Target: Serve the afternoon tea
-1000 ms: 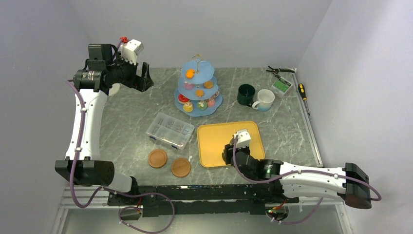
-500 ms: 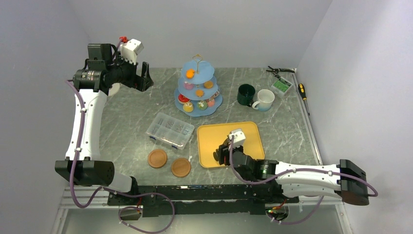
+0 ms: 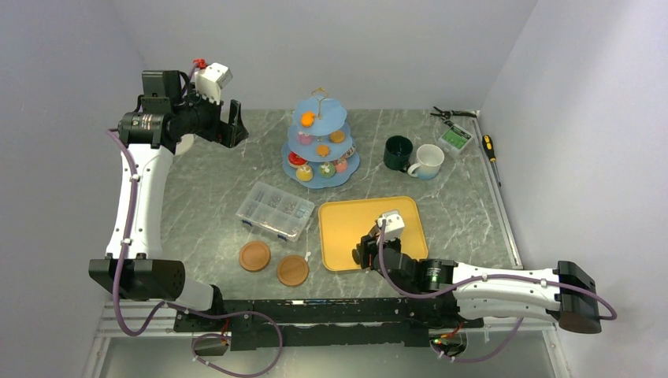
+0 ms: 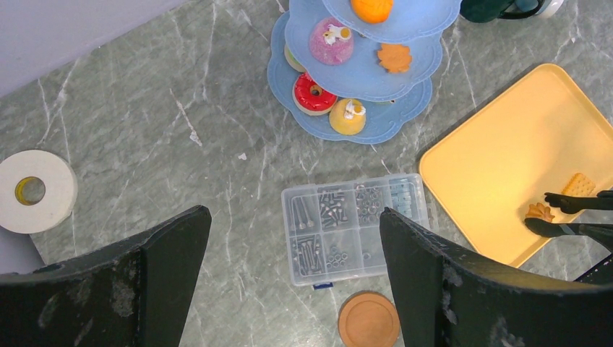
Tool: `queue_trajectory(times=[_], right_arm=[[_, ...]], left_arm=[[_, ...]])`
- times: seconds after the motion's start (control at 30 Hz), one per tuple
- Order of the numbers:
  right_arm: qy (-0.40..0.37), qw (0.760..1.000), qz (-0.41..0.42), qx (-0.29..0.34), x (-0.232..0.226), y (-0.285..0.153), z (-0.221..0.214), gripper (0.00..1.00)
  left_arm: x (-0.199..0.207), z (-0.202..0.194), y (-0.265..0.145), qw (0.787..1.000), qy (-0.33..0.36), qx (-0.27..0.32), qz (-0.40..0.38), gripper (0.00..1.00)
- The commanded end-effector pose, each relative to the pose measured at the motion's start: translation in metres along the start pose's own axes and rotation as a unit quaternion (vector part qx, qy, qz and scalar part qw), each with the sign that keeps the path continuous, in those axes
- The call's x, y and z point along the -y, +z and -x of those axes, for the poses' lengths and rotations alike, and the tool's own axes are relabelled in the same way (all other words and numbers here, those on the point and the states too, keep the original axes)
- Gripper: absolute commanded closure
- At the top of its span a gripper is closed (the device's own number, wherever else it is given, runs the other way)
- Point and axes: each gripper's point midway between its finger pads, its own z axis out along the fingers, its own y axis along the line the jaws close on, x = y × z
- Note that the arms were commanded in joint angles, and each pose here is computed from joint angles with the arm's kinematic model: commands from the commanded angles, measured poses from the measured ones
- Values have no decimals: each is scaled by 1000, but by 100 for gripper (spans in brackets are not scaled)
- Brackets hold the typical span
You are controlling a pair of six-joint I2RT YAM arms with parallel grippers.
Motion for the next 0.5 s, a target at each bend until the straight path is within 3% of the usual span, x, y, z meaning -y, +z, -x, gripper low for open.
queue_trajectory(times=[0.0, 0.33, 0.47], right_arm=[[13, 1000, -19, 7, 3, -3, 6, 41], [19, 1000, -8, -5, -3, -1, -7, 40], [19, 1000, -7, -8, -7, 2, -12, 44]], left_arm=[[3, 17, -11, 1000, 11, 28, -1, 7], [2, 19, -12, 999, 16, 29, 3, 7], [2, 20, -13, 999, 16, 31, 4, 7]])
